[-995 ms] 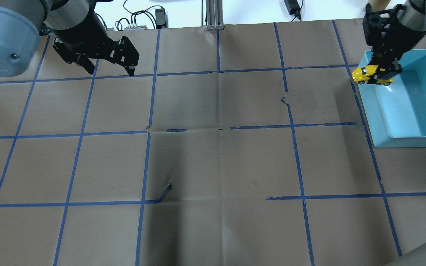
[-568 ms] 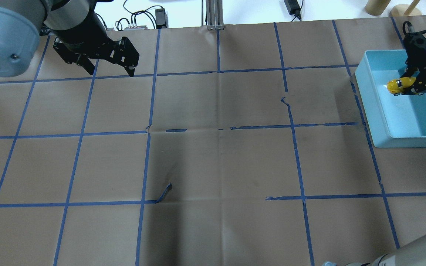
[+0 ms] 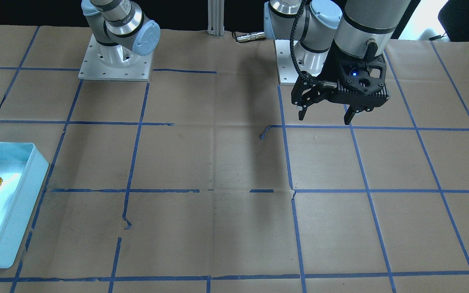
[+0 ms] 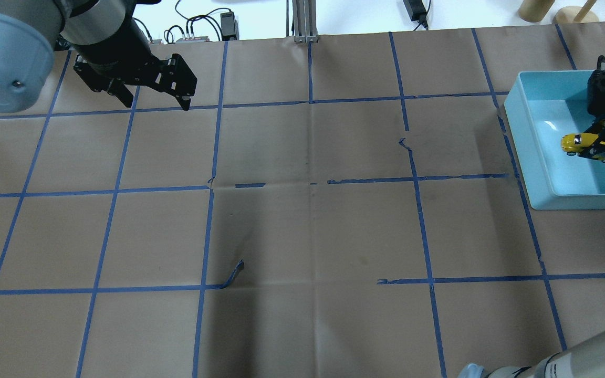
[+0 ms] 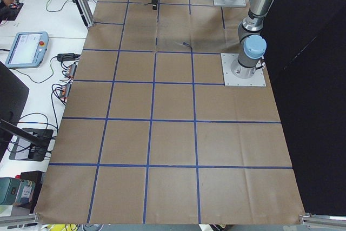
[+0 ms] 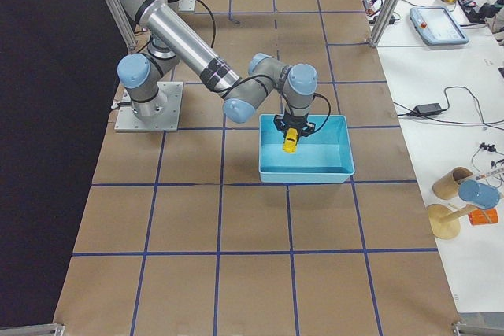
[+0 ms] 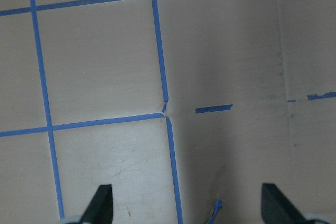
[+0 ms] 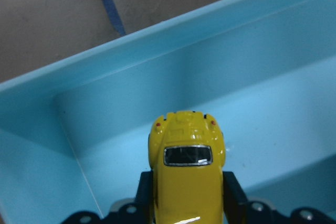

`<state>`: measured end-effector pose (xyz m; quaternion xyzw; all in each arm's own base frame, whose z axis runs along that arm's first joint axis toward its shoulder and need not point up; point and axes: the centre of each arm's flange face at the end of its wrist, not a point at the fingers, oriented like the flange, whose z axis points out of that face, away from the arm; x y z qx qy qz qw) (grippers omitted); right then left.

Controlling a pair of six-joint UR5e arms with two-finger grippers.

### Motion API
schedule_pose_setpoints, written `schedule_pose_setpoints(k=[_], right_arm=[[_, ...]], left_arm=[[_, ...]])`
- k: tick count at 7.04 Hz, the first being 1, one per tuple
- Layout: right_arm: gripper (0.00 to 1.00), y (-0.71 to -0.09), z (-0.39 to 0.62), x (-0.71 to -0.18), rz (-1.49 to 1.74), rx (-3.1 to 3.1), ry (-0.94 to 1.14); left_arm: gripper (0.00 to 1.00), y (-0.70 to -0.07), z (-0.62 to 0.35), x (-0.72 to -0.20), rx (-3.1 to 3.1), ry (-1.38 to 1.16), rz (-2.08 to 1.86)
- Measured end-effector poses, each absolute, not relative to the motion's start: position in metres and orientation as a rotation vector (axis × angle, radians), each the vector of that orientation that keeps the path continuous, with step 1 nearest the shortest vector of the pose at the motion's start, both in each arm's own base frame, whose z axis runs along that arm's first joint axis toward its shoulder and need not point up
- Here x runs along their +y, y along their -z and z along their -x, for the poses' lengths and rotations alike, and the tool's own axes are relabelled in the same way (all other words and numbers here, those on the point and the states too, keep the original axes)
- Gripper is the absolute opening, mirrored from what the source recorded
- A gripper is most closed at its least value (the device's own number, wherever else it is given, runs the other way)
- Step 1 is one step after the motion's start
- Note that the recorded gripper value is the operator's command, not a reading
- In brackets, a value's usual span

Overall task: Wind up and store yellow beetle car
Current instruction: 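Lower the car into the blue box and open the right gripper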

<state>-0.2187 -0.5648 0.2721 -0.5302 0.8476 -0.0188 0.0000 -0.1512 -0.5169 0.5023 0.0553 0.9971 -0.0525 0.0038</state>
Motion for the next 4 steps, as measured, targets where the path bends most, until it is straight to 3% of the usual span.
schedule_pose_setpoints(k=[4], right_arm=[[0.38,-0.255,0.225,-0.572,0.423,3.117,0.076]], left_arm=[[0.99,-0.503,0.151,-0.516,3.124,0.167,-0.173]])
